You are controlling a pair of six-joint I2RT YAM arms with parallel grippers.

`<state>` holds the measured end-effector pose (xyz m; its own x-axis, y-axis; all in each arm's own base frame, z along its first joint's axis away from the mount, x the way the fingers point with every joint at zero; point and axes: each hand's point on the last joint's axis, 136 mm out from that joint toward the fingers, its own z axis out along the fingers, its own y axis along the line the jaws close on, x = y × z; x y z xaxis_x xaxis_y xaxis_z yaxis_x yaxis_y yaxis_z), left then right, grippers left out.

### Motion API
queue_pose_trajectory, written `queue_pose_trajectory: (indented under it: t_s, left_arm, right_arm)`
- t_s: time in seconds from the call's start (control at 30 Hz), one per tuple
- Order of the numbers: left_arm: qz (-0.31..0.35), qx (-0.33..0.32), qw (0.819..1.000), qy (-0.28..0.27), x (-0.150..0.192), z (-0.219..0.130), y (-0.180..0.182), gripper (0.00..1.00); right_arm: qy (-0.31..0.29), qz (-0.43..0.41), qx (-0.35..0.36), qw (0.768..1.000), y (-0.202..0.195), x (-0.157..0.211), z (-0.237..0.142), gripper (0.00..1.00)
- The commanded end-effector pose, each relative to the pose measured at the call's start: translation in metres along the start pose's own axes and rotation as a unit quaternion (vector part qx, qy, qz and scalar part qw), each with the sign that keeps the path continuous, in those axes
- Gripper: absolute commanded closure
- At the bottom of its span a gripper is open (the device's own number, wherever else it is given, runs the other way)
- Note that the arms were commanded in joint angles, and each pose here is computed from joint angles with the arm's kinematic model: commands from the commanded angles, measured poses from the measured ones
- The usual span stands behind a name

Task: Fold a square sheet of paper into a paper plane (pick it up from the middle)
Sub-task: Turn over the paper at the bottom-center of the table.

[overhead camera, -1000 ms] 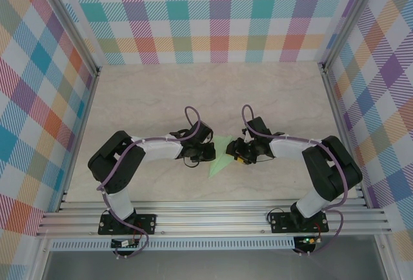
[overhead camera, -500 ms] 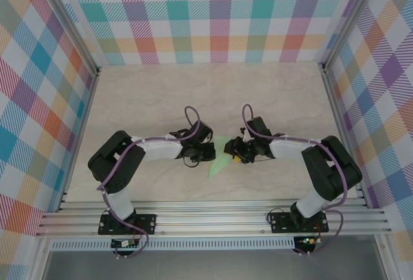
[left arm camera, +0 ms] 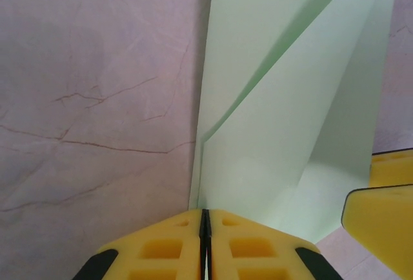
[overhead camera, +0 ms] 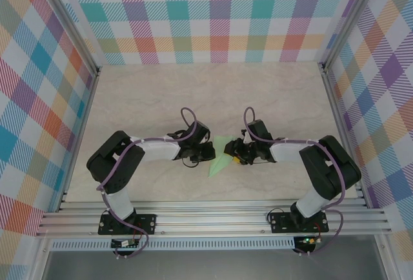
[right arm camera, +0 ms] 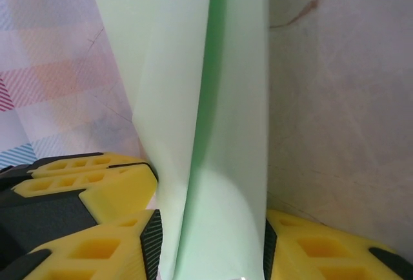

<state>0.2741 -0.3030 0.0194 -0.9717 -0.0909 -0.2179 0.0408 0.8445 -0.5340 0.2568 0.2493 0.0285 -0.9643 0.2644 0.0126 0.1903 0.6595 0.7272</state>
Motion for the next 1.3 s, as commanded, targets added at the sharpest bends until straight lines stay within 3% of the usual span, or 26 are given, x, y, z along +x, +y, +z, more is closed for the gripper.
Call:
queue_pose_trajectory:
  t_s: [0.0, 0.87, 1.27]
  left_arm:
    - [-0.03, 0.003, 1.0, -0.003, 0.0, -0.002, 0.01, 0.89]
    - [-0.061, 0.042, 0.997, -0.013, 0.006, -0.014, 0.008, 0.88]
    - [-0.051, 0.061, 0.995, -0.054, -0.002, -0.041, -0.001, 0.83]
  right_arm:
    - [-0.009, -0.002, -0.031, 0.999, 0.01, -0.005, 0.004, 0.59]
    - [0.002, -0.056, -0.079, 0.995, 0.042, -0.018, 0.021, 0.73]
    - [0.004, -0.095, -0.04, 0.995, 0.047, -0.015, 0.007, 0.94]
